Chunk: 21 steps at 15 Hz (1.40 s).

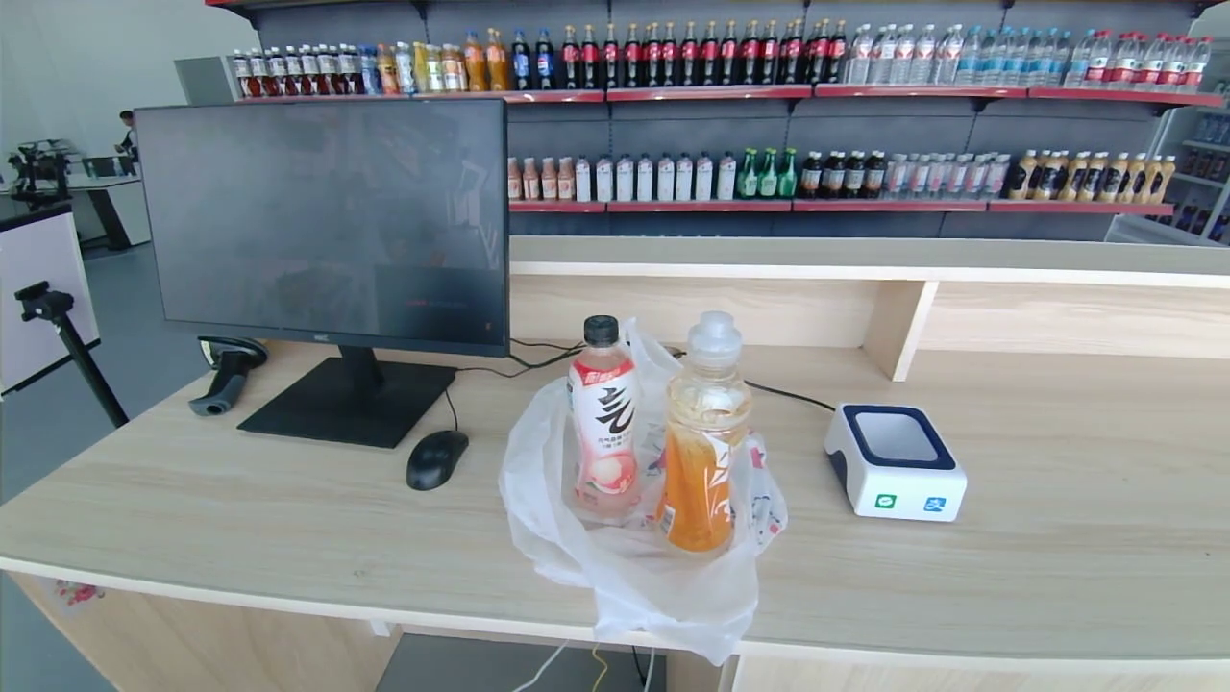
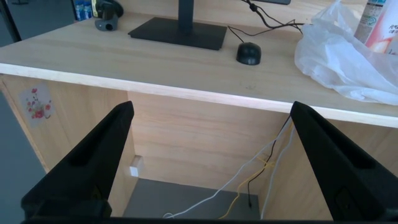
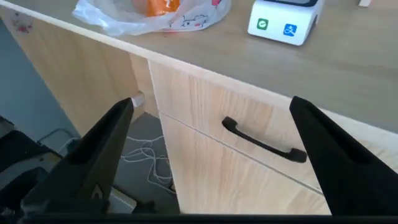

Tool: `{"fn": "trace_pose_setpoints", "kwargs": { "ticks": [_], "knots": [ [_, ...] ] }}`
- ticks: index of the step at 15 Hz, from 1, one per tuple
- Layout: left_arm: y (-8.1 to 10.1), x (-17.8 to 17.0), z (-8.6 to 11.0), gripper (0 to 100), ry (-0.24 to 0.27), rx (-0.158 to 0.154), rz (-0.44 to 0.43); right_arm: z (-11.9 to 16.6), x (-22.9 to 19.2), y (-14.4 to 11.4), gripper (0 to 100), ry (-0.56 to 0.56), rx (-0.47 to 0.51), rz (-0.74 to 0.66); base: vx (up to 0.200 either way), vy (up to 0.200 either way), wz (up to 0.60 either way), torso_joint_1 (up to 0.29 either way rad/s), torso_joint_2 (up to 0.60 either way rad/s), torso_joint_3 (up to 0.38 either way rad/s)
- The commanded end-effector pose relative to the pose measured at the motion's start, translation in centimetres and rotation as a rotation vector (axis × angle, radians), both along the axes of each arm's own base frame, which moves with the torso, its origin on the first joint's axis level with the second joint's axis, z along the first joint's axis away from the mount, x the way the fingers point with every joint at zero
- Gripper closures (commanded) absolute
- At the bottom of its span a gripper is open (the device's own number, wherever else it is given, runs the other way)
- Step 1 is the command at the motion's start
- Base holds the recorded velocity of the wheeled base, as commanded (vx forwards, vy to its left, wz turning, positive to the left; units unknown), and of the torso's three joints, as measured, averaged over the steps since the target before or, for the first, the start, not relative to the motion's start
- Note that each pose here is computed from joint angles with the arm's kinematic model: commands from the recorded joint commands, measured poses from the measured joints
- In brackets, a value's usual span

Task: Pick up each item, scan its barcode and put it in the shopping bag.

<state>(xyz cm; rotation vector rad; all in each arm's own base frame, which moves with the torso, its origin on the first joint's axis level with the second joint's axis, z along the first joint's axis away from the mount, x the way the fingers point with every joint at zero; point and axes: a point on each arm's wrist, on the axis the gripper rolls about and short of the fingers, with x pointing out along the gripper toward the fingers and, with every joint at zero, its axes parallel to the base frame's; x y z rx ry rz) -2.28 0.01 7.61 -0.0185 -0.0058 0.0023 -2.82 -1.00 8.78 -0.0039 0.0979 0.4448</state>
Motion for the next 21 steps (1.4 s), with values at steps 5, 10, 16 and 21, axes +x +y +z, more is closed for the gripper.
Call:
{"fn": "trace_pose_setpoints", "kwargs": {
  "ticks": [5, 10, 16, 21],
  "knots": [
    [0.0, 0.0, 0.0, 0, 0.0, 0.0, -0.001, 0.3, 1.0, 0.5, 0, 0.11, -0.064, -0.41, 0.0, 0.0, 0.0, 0.0, 0.0, 0.0],
    [0.0, 0.0, 0.0, 0, 0.0, 0.0, 0.001, -0.2, -0.1, 0.8, 0, -0.026, -0.011, -0.566, 0.0, 0.0, 0.0, 0.0, 0.0, 0.0],
    [0.0, 0.0, 0.0, 0, 0.0, -0.012, 0.002, -1.1, 0.5, 0.9, 0, -0.099, 0.039, -0.509, -0.133, 0.0, 0.0, 0.009, 0.0, 0.002],
    [0.0, 0.0, 0.0, 0, 0.0, -0.012, 0.002, -1.1, 0.5, 0.9, 0, -0.096, 0.052, -0.508, -0.2, 0.0, 0.0, -0.004, 0.0, 0.002]
  ]
}}
